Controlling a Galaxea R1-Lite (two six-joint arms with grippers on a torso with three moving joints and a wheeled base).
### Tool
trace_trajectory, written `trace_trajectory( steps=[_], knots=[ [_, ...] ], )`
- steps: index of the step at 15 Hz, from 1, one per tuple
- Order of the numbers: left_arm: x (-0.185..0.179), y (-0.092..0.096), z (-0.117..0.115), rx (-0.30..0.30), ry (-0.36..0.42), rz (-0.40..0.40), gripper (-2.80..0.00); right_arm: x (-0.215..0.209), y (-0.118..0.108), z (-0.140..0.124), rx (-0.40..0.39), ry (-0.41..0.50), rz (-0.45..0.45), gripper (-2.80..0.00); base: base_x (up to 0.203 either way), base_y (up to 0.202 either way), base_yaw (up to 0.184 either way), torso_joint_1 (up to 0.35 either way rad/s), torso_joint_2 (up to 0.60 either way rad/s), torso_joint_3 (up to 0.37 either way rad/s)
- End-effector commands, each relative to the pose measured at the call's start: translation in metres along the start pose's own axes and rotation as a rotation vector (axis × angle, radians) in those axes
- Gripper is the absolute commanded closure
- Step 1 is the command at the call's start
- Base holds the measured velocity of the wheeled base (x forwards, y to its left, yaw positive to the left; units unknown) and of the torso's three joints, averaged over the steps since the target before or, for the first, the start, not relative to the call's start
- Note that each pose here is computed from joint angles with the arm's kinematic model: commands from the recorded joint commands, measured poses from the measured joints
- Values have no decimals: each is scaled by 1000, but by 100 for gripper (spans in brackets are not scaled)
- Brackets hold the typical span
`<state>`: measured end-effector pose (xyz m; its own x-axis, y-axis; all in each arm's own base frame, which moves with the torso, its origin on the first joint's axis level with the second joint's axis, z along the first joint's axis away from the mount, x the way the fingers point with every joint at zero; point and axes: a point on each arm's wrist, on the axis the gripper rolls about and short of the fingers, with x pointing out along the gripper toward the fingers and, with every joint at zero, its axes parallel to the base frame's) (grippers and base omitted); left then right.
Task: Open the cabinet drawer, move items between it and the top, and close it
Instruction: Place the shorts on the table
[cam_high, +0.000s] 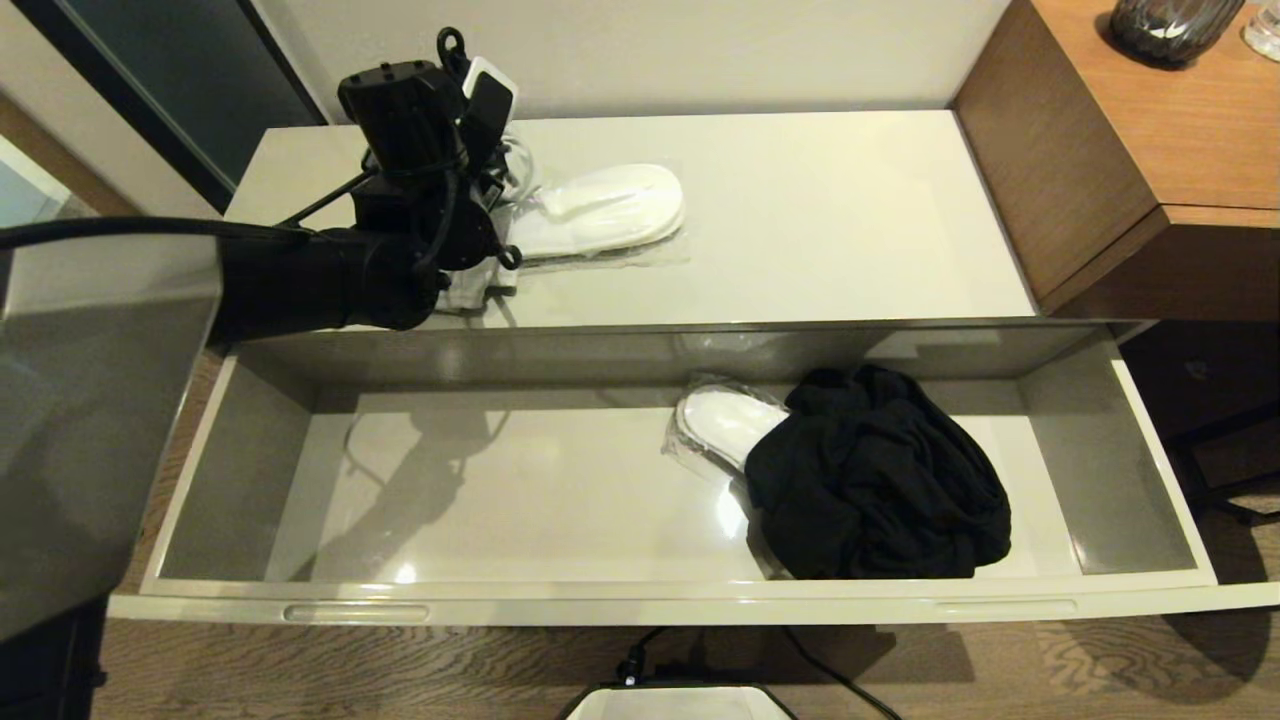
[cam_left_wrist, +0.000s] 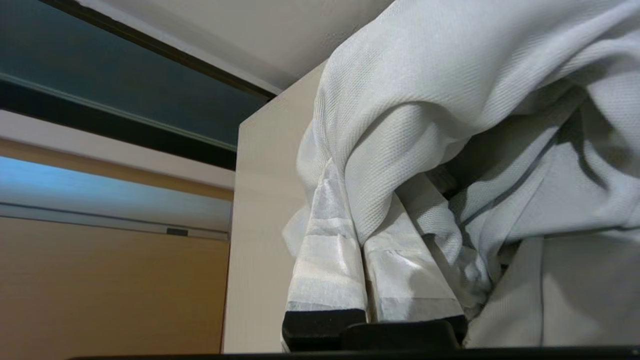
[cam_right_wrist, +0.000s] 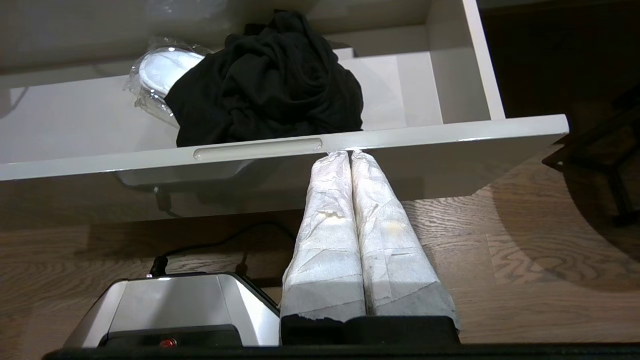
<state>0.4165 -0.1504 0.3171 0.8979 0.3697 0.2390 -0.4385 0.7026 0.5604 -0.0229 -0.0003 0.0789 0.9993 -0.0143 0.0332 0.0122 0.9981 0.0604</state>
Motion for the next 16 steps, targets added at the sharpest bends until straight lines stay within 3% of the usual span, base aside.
trace_trajectory(
  steps=[1, 2, 3, 8, 13, 16],
  knots=[
    [1, -8, -4, 15, 12, -6, 0, 0, 0, 0, 1, 1, -1, 0, 0, 0, 0, 0, 0, 0],
    [1, -8, -4, 15, 12, -6, 0, 0, 0, 0, 1, 1, -1, 0, 0, 0, 0, 0, 0, 0],
    [0, -8, -3, 14, 11, -8, -280, 0, 0, 0, 1, 1, -1, 0, 0, 0, 0, 0, 0, 0],
    [-4, -2, 3, -3, -2, 1, -280, 0, 0, 0, 0, 1, -1, 0, 0, 0, 0, 0, 0, 0],
    [-25, 31, 32, -60, -32, 31, -280, 0, 0, 0, 1, 1, -1, 0, 0, 0, 0, 0, 0, 0],
    [-34, 39, 40, -64, -37, 17, -280, 0, 0, 0, 0, 1, -1, 0, 0, 0, 0, 0, 0, 0]
  ],
)
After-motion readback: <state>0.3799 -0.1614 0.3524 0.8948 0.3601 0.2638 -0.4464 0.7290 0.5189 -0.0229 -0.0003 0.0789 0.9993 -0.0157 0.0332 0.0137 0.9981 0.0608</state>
